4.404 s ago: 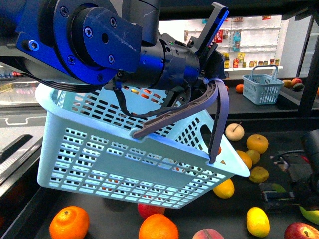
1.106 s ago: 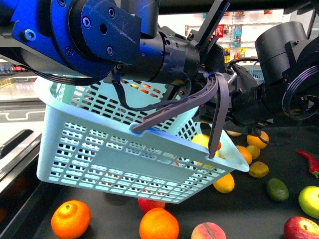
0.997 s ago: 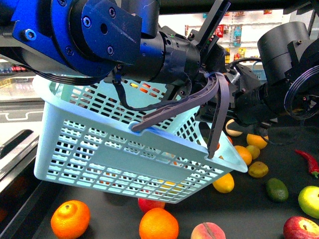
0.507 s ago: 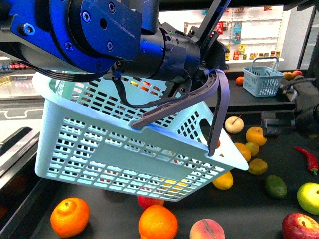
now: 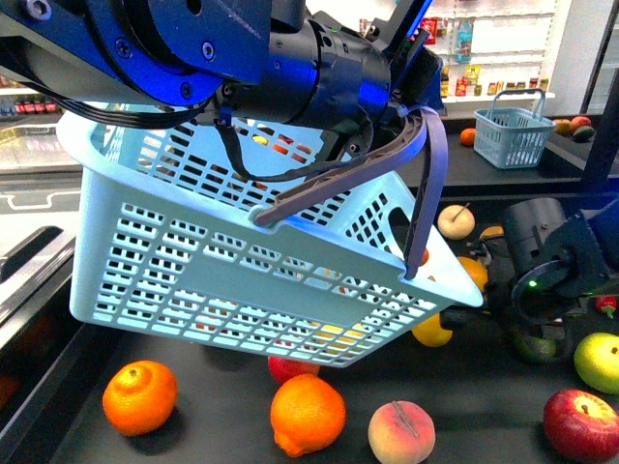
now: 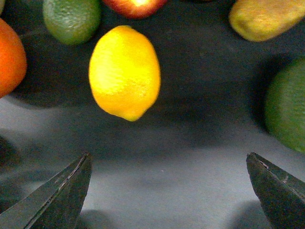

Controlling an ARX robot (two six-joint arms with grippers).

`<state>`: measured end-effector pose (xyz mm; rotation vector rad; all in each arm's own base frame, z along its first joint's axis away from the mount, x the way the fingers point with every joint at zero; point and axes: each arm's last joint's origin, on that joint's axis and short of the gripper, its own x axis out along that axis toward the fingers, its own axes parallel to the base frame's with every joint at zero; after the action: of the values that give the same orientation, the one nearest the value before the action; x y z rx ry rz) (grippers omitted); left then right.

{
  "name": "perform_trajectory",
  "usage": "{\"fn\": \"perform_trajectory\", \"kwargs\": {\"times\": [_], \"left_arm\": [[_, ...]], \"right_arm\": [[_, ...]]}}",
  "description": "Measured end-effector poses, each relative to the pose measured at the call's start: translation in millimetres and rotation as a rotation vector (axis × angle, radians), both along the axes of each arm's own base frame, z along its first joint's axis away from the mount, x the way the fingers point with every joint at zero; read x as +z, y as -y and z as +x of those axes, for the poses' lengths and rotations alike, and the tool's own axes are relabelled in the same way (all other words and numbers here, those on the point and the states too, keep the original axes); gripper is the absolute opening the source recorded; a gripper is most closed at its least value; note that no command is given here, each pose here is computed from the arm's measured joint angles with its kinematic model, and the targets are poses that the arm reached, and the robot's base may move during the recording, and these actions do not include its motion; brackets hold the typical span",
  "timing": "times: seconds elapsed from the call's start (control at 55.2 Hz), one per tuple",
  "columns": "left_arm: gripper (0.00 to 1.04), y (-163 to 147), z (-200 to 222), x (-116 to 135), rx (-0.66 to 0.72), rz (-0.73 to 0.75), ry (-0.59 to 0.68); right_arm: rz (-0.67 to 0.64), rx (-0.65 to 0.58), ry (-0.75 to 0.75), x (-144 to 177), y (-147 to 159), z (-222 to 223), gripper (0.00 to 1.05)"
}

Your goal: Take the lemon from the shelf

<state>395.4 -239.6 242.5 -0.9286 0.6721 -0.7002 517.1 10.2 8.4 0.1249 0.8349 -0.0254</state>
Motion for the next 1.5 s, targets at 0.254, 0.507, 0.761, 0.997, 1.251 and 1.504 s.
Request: {"fn": "perform_trajectory", "kwargs": {"times": [0.254,0.507,0.761,0.997,1.251,1.504], "left_arm": [[0.1,0.0,0.0,0.0,0.001,0.001,0.001],[0.1,0.0,0.1,0.0,0.002,0.001,0.001],[0.1,-0.1,0.1,0.0,0.003,0.001,0.001],[0.1,-0.1,0.1,0.0,0.003,0.001,0.001],[0.1,-0.1,0.1,0.0,0.003,0.001,0.001],[0.1,-0.1,0.1,0.0,0.003,0.001,0.001]], "right_arm": [[-0.017,0.026,-0.004,-18.6,-21.3,23.6,0.97],[-0.037,0.018,-0.028,-43.6,-23.8,44.1,0.97],[-0.039,0.021,-0.053,-60.2,-29.8,63.3,0.97],[-0.052,0.018,-0.08,-75.9,-33.8,66.6,0.96],[-0.056,0.011,-0.021,-69.6,-29.6,71.5,0.62],[-0.076,0.008,0.025,-46.7,-17.2,70.9,0.57]]}}
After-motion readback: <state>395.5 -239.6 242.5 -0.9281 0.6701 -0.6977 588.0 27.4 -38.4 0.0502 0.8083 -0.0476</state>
